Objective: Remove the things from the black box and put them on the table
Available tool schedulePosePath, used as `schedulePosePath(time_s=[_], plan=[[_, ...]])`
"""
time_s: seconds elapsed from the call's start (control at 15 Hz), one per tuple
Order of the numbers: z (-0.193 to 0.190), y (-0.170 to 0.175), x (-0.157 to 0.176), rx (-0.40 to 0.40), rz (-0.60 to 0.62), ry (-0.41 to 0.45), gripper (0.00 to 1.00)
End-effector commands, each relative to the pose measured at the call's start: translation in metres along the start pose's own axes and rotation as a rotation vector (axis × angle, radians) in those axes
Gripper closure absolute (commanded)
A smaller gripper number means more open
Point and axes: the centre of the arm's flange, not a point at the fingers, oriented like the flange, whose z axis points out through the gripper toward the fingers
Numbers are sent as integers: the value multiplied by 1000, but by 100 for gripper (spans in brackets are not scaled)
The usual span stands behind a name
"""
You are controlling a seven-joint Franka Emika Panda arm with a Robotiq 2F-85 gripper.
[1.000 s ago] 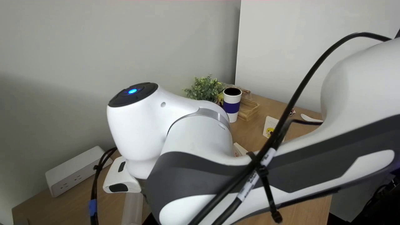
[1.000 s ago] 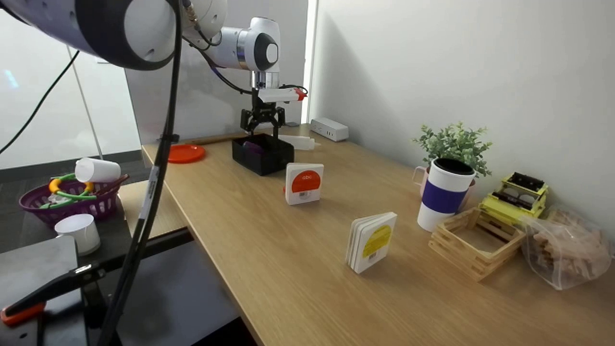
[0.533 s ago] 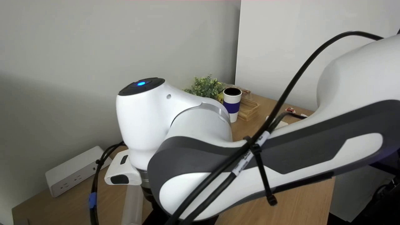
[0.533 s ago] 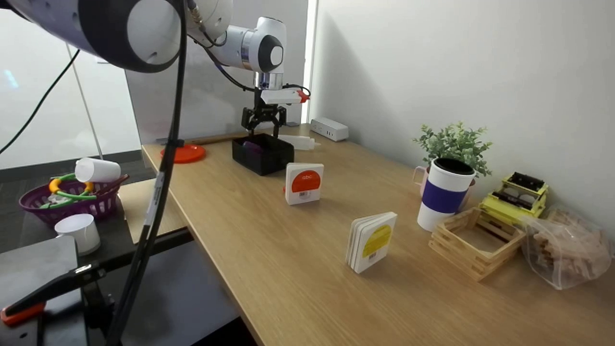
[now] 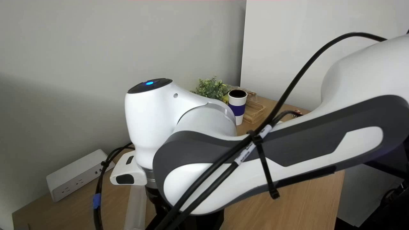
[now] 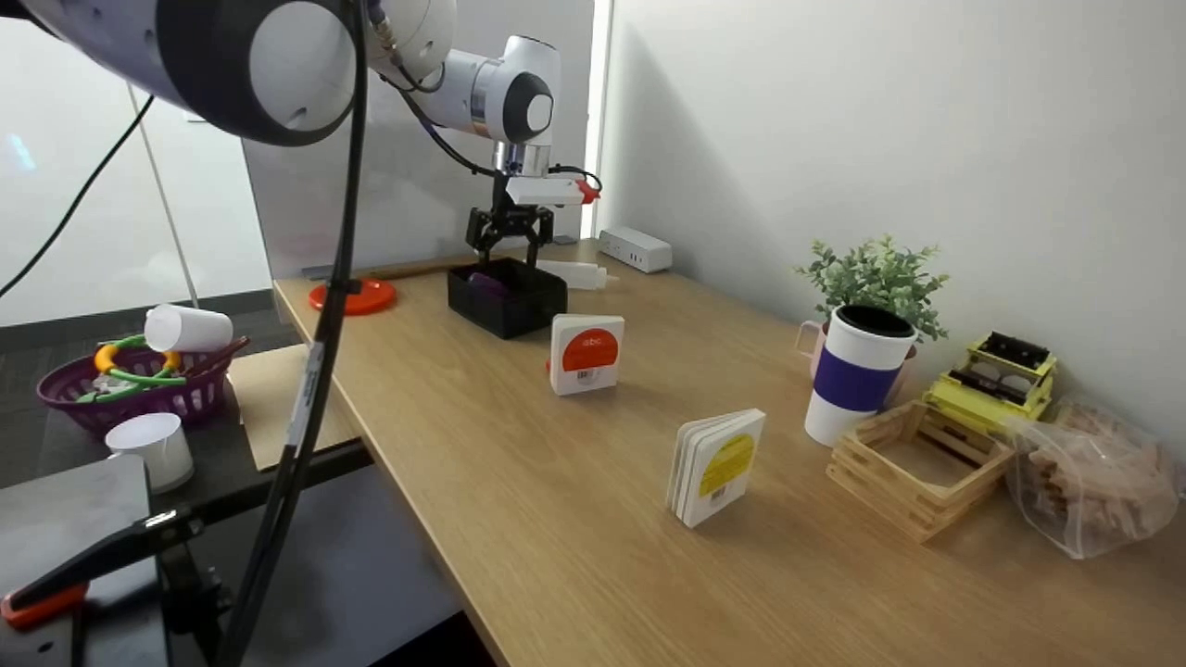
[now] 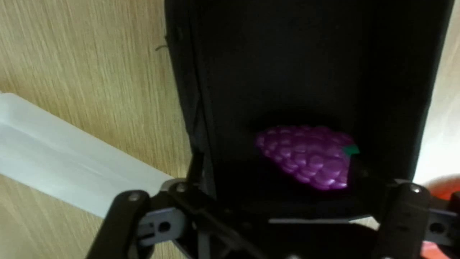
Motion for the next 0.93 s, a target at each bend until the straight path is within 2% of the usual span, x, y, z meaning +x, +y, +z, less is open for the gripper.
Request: schedulePosePath(time_s=[0.0,0.47,0.87], plan=[[9,-7,-9,30,-19,40,0],[-8,-16,-6,-19,-1,6,0],[-9,-17,-3,-11,-5,6,0]])
